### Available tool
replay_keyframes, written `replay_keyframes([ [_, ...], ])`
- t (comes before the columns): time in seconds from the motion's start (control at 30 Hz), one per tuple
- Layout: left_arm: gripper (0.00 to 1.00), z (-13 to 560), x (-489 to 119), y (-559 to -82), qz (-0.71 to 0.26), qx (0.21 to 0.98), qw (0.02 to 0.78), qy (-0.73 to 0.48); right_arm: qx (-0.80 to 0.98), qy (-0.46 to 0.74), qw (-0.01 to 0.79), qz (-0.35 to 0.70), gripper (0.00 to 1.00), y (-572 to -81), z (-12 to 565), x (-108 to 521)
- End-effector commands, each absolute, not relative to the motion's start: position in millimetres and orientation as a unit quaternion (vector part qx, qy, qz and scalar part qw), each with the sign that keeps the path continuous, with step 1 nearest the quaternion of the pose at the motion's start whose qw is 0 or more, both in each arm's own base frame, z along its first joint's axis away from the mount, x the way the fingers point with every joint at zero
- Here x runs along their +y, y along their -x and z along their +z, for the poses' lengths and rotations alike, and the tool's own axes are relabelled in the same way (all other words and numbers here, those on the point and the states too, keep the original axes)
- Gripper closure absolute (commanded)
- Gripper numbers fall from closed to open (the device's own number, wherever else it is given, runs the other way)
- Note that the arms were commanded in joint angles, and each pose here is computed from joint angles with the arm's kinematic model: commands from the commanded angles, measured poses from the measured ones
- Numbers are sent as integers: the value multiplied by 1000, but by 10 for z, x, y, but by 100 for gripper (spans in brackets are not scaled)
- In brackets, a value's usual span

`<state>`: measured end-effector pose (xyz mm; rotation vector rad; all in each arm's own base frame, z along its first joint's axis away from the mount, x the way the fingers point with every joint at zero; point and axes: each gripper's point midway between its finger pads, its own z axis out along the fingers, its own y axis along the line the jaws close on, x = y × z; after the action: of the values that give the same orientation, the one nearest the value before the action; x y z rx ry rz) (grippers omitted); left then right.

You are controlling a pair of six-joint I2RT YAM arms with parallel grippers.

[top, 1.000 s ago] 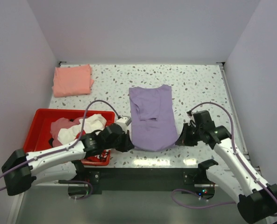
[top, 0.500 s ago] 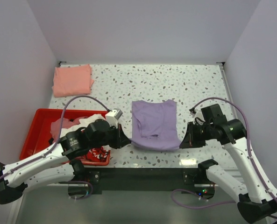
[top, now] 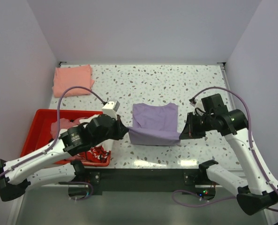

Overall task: Fold and stack the t-shirts
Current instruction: Fold the tshirt

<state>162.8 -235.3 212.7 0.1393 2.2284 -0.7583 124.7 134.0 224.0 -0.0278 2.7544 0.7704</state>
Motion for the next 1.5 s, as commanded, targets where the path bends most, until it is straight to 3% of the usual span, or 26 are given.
replay_keyframes([
  [0.0, 100, 2444, -2283, -1990, -259, 848, 463, -10, 947, 16, 189, 259, 100, -1450, 2369, 1333],
  [0.3, 100, 2635, -2329, -2556, -231, 825, 515, 19, 941, -5, 275, 198, 100, -2047, 2493, 1222],
  [0.67, 100, 2558, -2366, -3013, -212, 828, 520, 3, 917, -33, 338, 209, 100, -2618, 2531, 1316],
  [1.17, 100, 2318, -2349, -3508, -187, 844, 503, 15, 917, -60, 308, 245, 100, -3015, 2229, 1360],
  [1.47, 100, 2162, -2314, -3546, -180, 856, 485, 21, 908, -30, 297, 293, 100, -2934, 2229, 1456],
])
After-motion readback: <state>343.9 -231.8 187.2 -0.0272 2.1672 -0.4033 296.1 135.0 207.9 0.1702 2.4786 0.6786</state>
